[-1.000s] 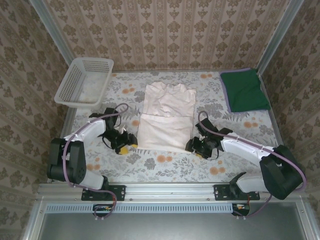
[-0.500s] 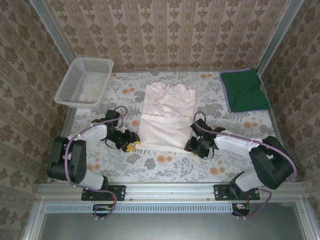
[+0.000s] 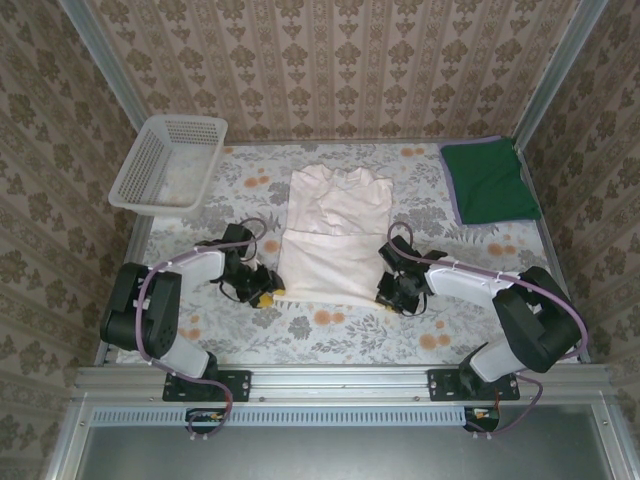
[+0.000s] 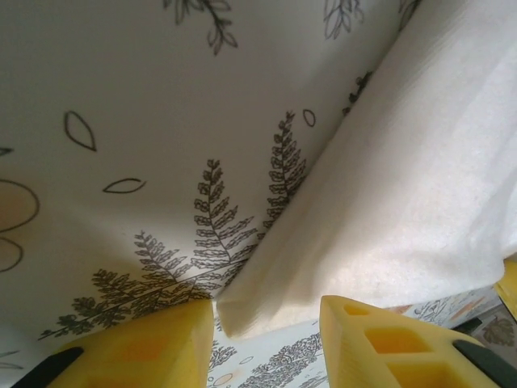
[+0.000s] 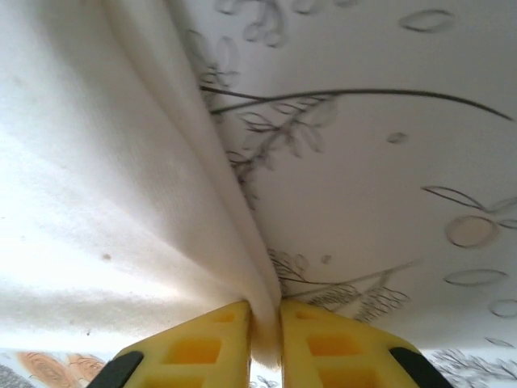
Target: Fold and stack the t-shirts
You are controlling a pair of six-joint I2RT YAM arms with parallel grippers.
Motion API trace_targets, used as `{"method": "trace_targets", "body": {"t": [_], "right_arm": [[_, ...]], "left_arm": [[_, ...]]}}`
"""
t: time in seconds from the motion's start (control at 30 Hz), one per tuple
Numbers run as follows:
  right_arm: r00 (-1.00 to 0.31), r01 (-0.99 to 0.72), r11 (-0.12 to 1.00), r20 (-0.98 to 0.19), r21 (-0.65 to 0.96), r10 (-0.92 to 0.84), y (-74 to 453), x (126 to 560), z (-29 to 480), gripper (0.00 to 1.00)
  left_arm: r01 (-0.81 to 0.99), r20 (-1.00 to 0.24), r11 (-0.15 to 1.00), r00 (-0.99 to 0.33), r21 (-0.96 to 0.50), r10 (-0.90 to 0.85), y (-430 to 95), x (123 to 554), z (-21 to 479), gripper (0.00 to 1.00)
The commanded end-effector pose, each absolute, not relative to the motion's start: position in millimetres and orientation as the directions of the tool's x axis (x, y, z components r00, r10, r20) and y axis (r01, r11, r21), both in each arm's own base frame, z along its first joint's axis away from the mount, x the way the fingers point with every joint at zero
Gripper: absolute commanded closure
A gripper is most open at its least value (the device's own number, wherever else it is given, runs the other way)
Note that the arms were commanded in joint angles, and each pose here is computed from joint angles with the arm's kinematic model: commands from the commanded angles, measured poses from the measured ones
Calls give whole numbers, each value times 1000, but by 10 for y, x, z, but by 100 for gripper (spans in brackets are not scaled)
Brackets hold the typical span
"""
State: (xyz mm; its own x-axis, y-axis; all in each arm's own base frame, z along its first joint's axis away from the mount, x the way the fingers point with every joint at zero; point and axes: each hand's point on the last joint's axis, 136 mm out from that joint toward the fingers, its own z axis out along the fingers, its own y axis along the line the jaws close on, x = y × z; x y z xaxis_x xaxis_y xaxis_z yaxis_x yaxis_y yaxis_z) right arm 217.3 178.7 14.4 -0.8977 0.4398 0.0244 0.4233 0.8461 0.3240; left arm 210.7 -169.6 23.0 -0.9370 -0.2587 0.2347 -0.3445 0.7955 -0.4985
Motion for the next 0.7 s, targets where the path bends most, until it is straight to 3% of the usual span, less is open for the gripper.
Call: {"method": "trace_targets", "body": {"t": [0.0,0.17,0.4,0.67], "right_arm": [[-893,423,843,-2,333,450,1802,2226,79,88],[-891,434,845,8,311,455,1750,2162,54,95],[-880,460,835,32,300,474,1711,2121,89,100],[-863,493,806,65,327,502,1727,2048,141,100]], "left_arm": [[-292,187,832,-955,-471,-229,-1686,2174,198,61],[-262,153,838,-965,-478,-214,-1701,2207,243,62],[-243,132,831,-970,-500,-205,-1729,2185,352,43],[-281,160,812,-960,-511,-232,-1676,2047,304,44]]}}
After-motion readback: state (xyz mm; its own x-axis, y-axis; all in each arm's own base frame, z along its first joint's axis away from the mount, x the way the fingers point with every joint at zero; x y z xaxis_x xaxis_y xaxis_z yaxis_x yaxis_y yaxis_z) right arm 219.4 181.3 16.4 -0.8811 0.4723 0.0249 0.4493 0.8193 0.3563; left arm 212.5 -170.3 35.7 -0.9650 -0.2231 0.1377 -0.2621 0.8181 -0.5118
